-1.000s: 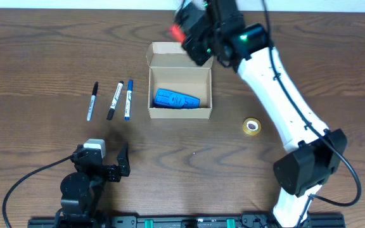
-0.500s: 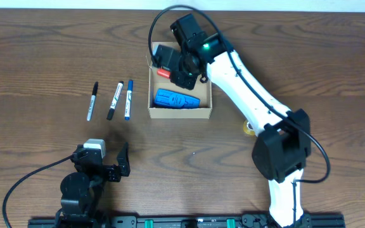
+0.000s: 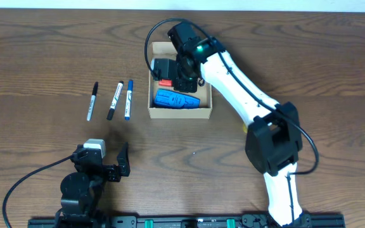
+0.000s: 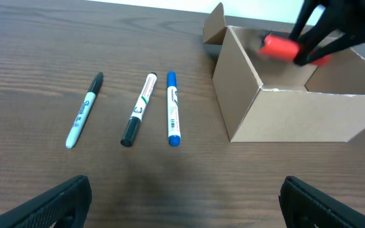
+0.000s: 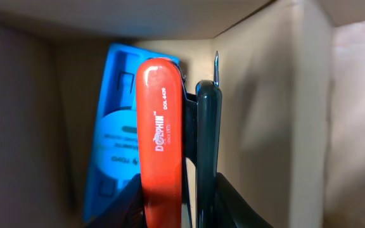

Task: Pack container
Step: 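Carry the red stapler into the box beside the duster and release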

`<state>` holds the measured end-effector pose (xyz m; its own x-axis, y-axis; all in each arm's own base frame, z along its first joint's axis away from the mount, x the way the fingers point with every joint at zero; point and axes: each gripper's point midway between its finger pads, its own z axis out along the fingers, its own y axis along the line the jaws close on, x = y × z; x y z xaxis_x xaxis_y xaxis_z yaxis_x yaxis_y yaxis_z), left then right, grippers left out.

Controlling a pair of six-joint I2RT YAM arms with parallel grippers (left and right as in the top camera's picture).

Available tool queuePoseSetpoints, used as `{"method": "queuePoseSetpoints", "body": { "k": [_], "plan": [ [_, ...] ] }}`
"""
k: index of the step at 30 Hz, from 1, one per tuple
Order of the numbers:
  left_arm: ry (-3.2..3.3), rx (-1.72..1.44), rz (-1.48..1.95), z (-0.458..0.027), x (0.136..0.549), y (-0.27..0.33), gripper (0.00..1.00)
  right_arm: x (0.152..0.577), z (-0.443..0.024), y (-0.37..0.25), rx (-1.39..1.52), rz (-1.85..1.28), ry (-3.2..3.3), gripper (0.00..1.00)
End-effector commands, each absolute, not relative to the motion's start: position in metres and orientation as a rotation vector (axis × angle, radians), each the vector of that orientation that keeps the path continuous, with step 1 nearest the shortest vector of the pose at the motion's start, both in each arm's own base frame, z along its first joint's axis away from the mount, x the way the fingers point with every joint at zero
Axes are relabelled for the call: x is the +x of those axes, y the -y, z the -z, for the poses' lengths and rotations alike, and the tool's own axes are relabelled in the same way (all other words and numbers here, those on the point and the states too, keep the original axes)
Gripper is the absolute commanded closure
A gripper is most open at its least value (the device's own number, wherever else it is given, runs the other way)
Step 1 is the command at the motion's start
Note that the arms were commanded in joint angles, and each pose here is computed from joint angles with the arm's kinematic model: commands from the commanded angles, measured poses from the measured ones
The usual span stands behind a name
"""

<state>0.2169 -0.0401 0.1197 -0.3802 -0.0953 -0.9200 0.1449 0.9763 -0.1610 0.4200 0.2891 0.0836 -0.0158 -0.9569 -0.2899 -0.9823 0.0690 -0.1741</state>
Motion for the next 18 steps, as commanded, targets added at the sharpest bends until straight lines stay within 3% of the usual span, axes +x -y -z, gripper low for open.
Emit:
{"method": "queuePoseSetpoints", "body": {
  "k": [1,11,16,18],
  "plan": [
    [-1.959,0.033,0.249,-0.111,0.217,0.039,0.05,0.424,-0.071,-0.292,-2.022,-0.097,-1.947,0.99],
    [-1.959,0.033,0.249,-0.111,0.217,0.039,0.05,0.437,-0.043,-0.298,-2.037,-0.086,-1.917,0.98],
    [-1.959,0.033,0.249,-0.111,0.217,0.039,0.05,0.437,-0.038,-0.298,-2.041,-0.089,-1.921,0.93],
    [-1.959,0.033,0.249,-0.111,0.217,0.039,0.05,0.437,-0.038,-0.299,-2.040,-0.089,-1.922,0.86]
  ]
}}
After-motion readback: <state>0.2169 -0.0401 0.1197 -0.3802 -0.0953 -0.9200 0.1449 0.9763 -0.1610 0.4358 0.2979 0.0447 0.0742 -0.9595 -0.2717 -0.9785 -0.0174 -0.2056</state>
